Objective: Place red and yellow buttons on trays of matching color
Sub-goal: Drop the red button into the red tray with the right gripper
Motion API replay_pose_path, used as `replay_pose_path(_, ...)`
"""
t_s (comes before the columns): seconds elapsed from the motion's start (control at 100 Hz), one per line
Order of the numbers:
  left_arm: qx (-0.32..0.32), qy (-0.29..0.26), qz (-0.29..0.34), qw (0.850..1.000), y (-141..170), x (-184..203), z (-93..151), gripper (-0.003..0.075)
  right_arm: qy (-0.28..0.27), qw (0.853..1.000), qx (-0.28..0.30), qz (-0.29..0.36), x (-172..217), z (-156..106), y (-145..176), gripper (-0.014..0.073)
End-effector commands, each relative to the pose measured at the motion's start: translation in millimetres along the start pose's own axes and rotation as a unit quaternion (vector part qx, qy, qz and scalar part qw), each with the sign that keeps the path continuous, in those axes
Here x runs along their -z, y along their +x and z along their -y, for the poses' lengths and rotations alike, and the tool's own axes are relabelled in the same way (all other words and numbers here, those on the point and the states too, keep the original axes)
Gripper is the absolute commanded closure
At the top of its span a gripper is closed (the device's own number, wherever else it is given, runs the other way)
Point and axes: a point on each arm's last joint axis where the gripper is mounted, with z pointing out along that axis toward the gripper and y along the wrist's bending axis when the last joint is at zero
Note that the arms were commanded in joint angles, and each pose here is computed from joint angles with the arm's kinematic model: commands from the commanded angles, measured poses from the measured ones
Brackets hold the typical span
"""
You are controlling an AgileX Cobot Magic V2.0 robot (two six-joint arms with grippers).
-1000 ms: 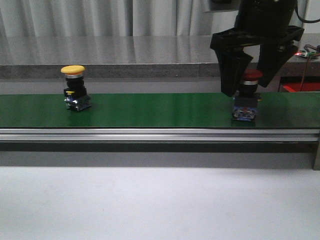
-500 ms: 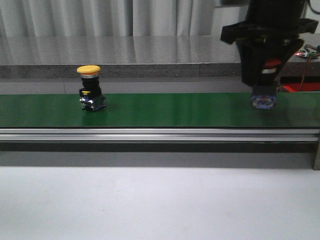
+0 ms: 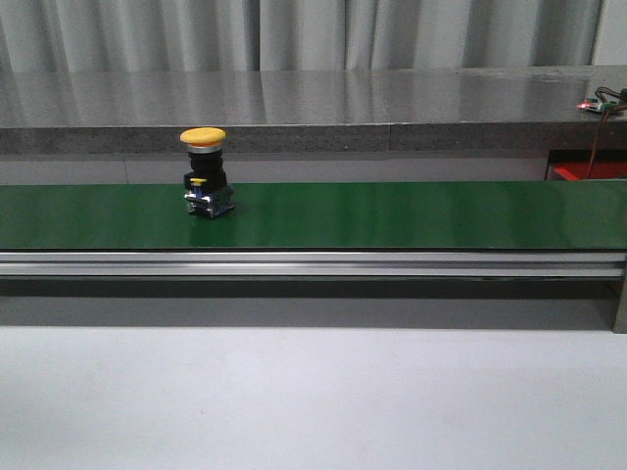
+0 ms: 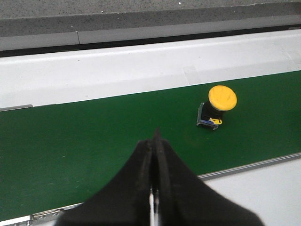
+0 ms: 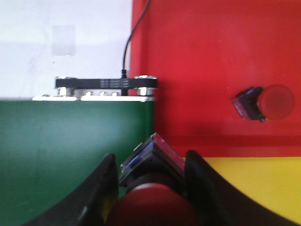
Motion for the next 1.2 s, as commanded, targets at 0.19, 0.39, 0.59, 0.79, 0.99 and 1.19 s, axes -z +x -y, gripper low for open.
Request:
replay_pose_path(0.19, 0.007, 0.001, 0.051, 0.999, -12, 11, 5, 0.0740, 0.014, 0.997, -0.017, 0.067, -8, 20, -24, 0.0342)
replay_pose_path(0.39, 0.007, 0.001, 0.051, 0.999, -12, 11, 5, 0.0740, 0.025, 0.997, -0.010, 0.073, -35, 28, -46, 0.0342)
replay_pose_path(0.59, 0.007, 0.001, 0.051, 0.999, -12, 11, 5, 0.0740, 0.027, 0.998, -0.017, 0.051, -68, 38, -59, 0.0342)
replay_pose_path(0.79, 0.007, 0.000, 0.052, 0.999, -12, 11, 5, 0.0740, 0.028, 0.999, -0.021, 0.031, -98, 47, -62, 0.0342)
replay_pose_path(0.99, 0.007, 0.000, 0.054, 0.999, -13, 11, 4, 0.0740, 0.023, 0.999, -0.023, 0.002, -130, 48, -56, 0.0342)
replay_pose_path(1.19, 0.011, 0.002, 0.058, 0.998, -13, 11, 5, 0.0740, 0.021, 0.999, -0.025, -0.007, -140, 51, -53, 0.0305)
